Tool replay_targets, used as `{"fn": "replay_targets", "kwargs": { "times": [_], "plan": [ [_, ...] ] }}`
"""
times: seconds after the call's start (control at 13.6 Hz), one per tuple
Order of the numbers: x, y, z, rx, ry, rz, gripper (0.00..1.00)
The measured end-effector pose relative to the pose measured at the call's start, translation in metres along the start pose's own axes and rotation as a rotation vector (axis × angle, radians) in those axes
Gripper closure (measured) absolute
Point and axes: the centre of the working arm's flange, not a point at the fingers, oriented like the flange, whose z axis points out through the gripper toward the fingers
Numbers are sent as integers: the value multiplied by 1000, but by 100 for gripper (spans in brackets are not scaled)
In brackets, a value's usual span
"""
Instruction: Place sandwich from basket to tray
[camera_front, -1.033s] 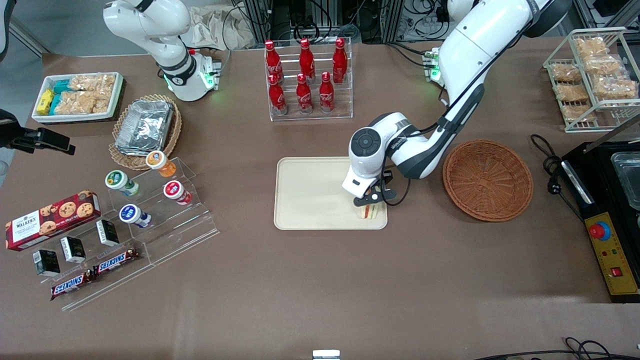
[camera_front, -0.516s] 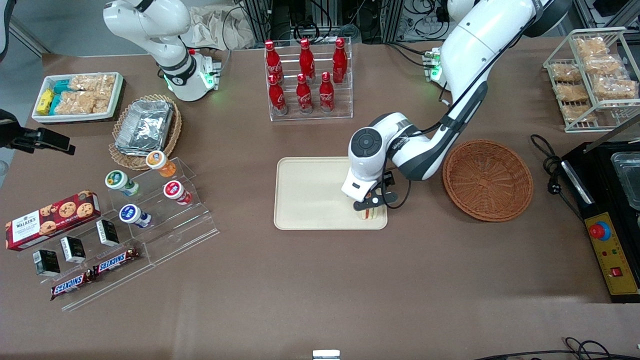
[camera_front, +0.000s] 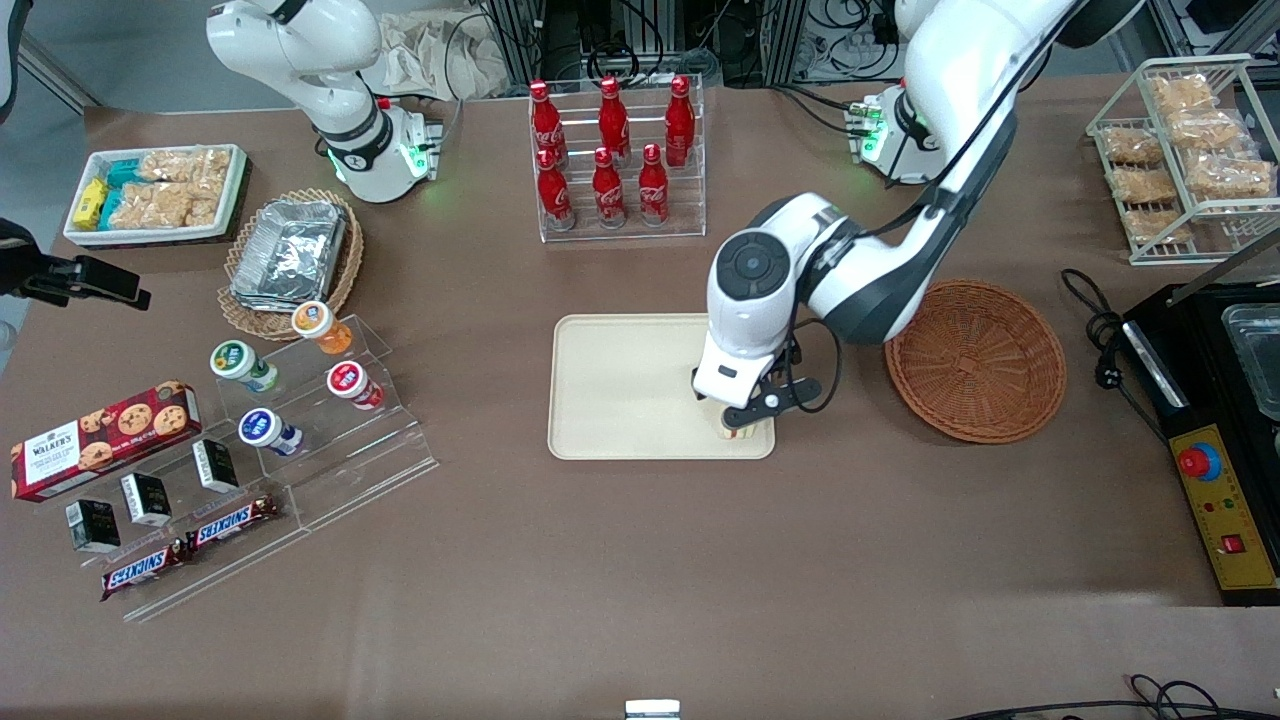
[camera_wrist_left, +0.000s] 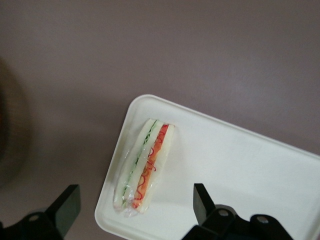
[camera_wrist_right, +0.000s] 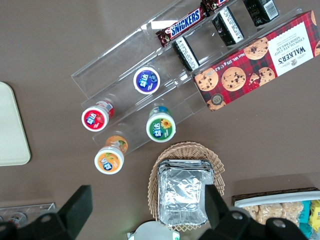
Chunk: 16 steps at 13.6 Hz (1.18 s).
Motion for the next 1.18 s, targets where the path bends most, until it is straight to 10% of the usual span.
{"fn": "replay_targets", "kwargs": {
  "times": [0.3,0.52,0.81,1.18],
  "plan": [
    [46,-59,-91,-81,13,-168,0],
    [74,-122,-146,-41,30,-227,0],
    [117,-246,-207,-32,-33,-64,0],
    [121,-356,-225,-48,-25,124,0]
  ]
}}
